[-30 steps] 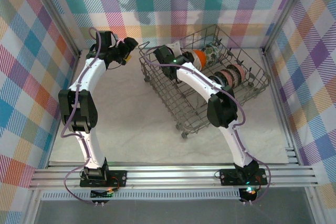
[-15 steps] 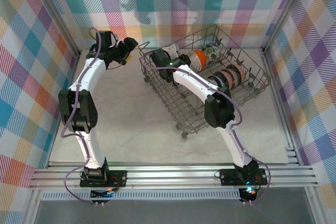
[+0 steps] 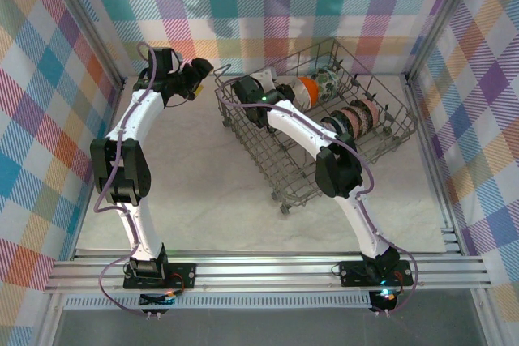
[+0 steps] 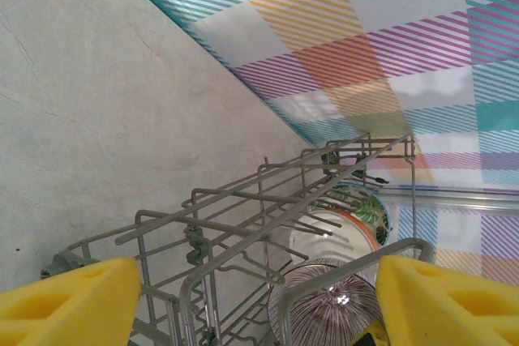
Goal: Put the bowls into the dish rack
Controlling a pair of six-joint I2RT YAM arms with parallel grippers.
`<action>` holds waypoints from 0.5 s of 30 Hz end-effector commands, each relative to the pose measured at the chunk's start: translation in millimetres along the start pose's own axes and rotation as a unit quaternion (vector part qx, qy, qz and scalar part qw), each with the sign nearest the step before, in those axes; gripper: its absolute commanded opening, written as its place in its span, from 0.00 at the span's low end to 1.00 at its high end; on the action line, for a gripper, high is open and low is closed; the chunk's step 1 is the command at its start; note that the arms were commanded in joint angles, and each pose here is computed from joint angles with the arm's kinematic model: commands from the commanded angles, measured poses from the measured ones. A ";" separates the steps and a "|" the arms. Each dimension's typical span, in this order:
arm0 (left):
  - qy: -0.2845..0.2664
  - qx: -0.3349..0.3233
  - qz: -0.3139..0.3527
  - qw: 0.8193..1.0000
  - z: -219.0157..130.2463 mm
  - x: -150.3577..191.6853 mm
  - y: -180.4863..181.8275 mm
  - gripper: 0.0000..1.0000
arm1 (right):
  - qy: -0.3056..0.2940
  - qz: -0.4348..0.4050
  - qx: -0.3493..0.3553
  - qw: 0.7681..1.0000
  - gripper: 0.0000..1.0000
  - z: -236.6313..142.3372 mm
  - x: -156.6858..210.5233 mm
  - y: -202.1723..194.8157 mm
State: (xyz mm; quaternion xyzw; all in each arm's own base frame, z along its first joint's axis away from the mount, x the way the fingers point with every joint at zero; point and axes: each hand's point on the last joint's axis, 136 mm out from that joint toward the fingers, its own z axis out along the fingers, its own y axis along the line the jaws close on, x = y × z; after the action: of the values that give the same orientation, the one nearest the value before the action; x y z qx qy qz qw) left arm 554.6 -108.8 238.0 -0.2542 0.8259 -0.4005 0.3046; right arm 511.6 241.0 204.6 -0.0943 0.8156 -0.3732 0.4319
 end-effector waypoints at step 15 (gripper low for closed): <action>0.012 0.009 0.006 1.000 -2.5 6.1 -4.9 0.75 | -0.004 0.058 -0.049 0.997 0.31 -15.6 -9.8 6.1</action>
State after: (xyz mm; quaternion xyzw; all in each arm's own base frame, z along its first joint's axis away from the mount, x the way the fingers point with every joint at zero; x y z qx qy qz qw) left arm 554.5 -108.8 237.9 -0.2544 0.8260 -0.4005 0.3044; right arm 511.6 247.0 197.0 -0.0843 0.8305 -0.3393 0.4335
